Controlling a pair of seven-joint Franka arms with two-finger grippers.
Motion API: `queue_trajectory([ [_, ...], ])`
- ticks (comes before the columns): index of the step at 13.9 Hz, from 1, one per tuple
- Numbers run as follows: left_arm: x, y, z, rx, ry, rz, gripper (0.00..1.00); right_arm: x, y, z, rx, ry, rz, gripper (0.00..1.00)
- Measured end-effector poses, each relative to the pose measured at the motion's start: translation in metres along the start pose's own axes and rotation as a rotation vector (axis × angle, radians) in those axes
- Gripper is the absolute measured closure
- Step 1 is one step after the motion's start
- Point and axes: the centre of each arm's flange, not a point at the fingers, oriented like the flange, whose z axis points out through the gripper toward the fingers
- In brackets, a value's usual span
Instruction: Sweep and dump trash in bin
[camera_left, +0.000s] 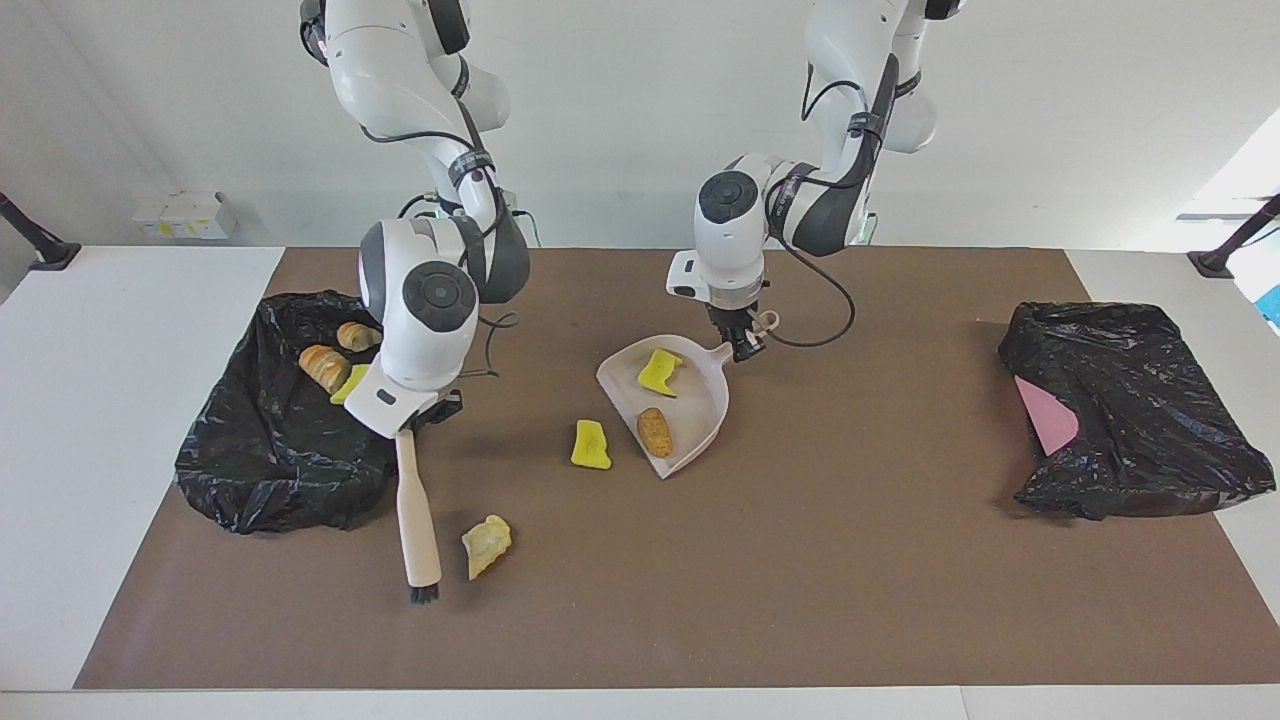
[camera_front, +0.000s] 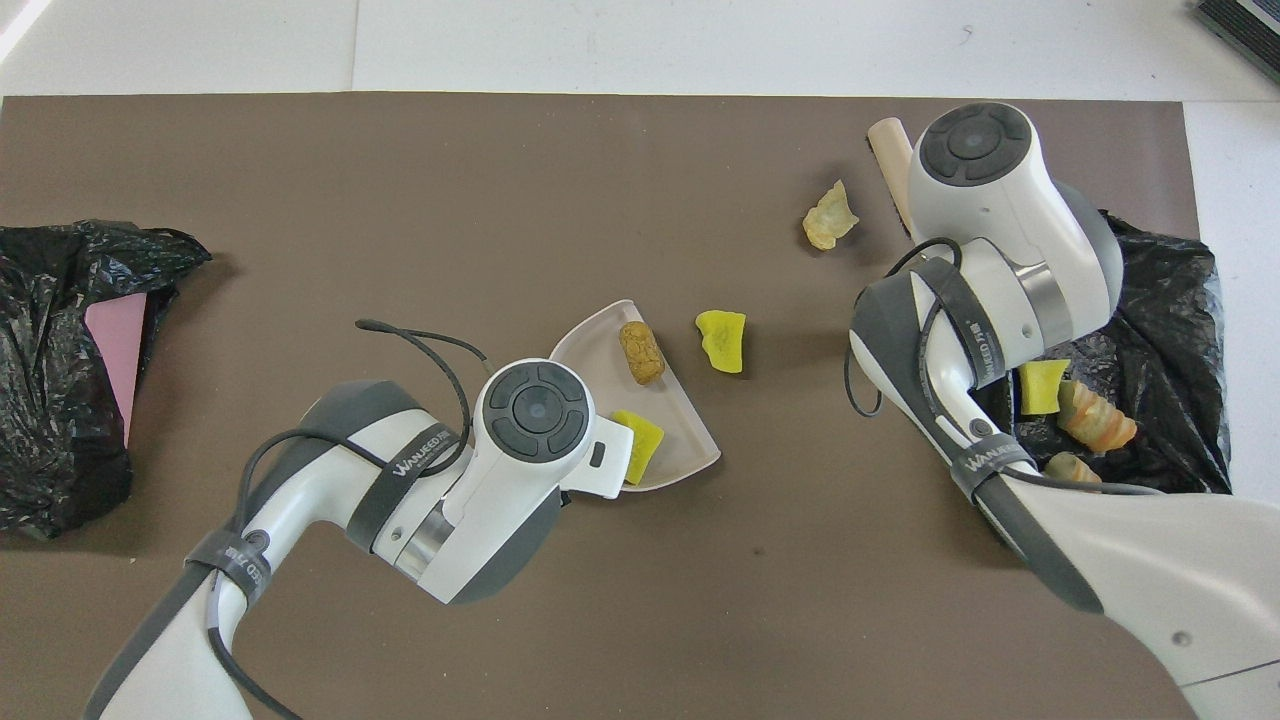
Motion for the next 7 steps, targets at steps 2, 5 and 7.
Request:
queue_trajectory([
  [2,0.0,0.001,0.0,0.0,-0.001,-0.012,0.69,0.008,-0.017,0.017,0.005,-0.024,-0.027,0.74],
  [5,0.0,0.001,0.0,-0.001,-0.002,-0.016,0.69,0.012,-0.043,0.019,0.018,-0.029,-0.061,0.74],
  [7,0.0,0.002,0.001,-0.001,-0.003,-0.015,0.69,0.01,-0.074,0.01,0.043,-0.036,-0.096,0.74],
])
